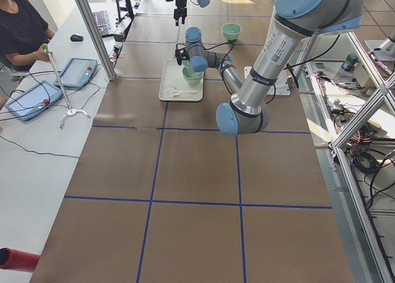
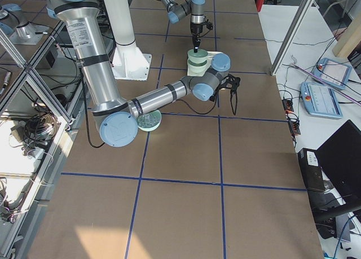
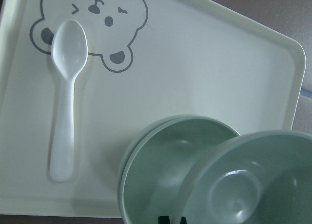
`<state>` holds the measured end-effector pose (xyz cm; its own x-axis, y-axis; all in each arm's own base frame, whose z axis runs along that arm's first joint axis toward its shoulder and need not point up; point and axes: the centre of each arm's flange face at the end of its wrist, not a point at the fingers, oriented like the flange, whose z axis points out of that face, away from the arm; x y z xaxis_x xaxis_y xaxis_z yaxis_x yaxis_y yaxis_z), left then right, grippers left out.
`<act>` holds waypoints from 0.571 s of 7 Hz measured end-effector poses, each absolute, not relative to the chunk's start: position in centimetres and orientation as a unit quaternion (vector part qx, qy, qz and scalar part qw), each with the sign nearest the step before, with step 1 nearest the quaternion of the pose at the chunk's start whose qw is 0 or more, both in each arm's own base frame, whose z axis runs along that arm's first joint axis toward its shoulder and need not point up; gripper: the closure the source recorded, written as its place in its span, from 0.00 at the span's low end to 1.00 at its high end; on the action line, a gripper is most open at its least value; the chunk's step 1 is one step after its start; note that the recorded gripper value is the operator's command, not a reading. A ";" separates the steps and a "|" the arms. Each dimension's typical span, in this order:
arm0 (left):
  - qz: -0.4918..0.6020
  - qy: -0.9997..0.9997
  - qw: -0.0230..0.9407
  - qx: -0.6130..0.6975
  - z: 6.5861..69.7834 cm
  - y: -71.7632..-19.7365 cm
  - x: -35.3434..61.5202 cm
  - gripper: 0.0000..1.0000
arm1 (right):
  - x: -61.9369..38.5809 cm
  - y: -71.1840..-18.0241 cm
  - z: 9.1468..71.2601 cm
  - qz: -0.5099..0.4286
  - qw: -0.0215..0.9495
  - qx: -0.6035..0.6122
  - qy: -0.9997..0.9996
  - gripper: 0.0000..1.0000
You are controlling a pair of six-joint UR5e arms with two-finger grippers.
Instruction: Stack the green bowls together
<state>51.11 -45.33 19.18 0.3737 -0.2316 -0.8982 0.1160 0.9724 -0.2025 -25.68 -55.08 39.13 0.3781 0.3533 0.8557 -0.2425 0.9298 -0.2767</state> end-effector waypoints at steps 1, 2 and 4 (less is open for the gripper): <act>-0.108 0.546 0.829 -0.052 19.5 -45.4 51.1 1.00 | -25.7 -55.1 39.1 0.180 0.828 -0.052 -0.528 0.00; -0.112 0.543 0.831 -0.048 19.7 -45.5 51.2 1.00 | -25.7 -55.1 39.1 0.180 0.828 -0.053 -0.528 0.00; -0.114 0.541 0.832 -0.045 19.9 -45.6 51.3 0.48 | -25.7 -55.1 39.2 0.180 0.829 -0.053 -0.527 0.00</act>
<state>51.25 -45.61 19.85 0.3881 -0.2393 -0.8900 0.1409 0.9698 -0.1993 -25.67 -55.05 39.20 0.3787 0.3542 0.8551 -0.2426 0.9296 -0.2776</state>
